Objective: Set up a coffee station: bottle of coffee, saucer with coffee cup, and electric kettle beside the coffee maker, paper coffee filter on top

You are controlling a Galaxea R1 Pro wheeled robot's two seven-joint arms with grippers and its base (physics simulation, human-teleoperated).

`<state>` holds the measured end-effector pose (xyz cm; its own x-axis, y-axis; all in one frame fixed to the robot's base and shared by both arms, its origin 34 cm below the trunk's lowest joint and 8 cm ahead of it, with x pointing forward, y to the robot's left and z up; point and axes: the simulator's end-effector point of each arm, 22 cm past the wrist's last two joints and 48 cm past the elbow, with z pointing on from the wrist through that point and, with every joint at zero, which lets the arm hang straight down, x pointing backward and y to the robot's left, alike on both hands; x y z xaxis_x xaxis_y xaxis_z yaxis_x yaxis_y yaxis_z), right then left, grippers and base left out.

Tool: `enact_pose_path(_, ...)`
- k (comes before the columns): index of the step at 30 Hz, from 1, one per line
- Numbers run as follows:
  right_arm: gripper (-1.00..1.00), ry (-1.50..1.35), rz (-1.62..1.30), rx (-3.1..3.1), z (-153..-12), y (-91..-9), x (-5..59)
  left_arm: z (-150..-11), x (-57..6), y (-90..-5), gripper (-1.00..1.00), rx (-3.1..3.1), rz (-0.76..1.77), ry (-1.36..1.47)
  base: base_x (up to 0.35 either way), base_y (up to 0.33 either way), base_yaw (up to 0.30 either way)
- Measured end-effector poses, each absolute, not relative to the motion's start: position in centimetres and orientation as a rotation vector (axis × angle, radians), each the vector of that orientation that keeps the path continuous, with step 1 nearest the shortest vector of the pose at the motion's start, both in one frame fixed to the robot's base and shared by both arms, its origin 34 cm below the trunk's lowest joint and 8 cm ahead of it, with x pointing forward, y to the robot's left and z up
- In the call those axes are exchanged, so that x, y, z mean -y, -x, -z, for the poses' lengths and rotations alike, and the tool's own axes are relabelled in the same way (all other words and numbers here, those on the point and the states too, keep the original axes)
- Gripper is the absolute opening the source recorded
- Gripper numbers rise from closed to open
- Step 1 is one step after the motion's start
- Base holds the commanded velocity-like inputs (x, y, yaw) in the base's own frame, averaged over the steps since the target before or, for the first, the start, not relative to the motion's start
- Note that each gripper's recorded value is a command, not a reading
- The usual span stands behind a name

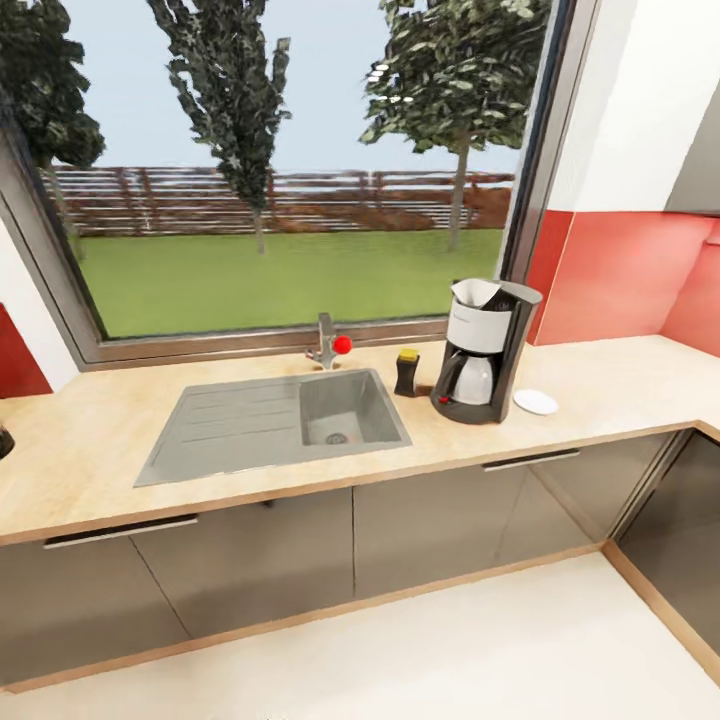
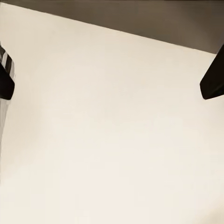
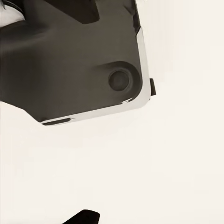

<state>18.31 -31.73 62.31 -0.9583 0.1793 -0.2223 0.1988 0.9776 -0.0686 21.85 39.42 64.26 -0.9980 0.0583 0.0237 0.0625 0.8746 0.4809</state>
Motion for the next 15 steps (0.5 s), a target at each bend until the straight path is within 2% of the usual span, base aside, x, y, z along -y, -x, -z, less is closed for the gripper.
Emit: enact_pose_path(15, 1.00, -0.280, 0.132, -2.926, -62.19, -17.68, 31.66, -64.15, -39.33, -21.26, 1.00, 3.023, 0.786, 0.088, 0.000, 0.000, 0.231)
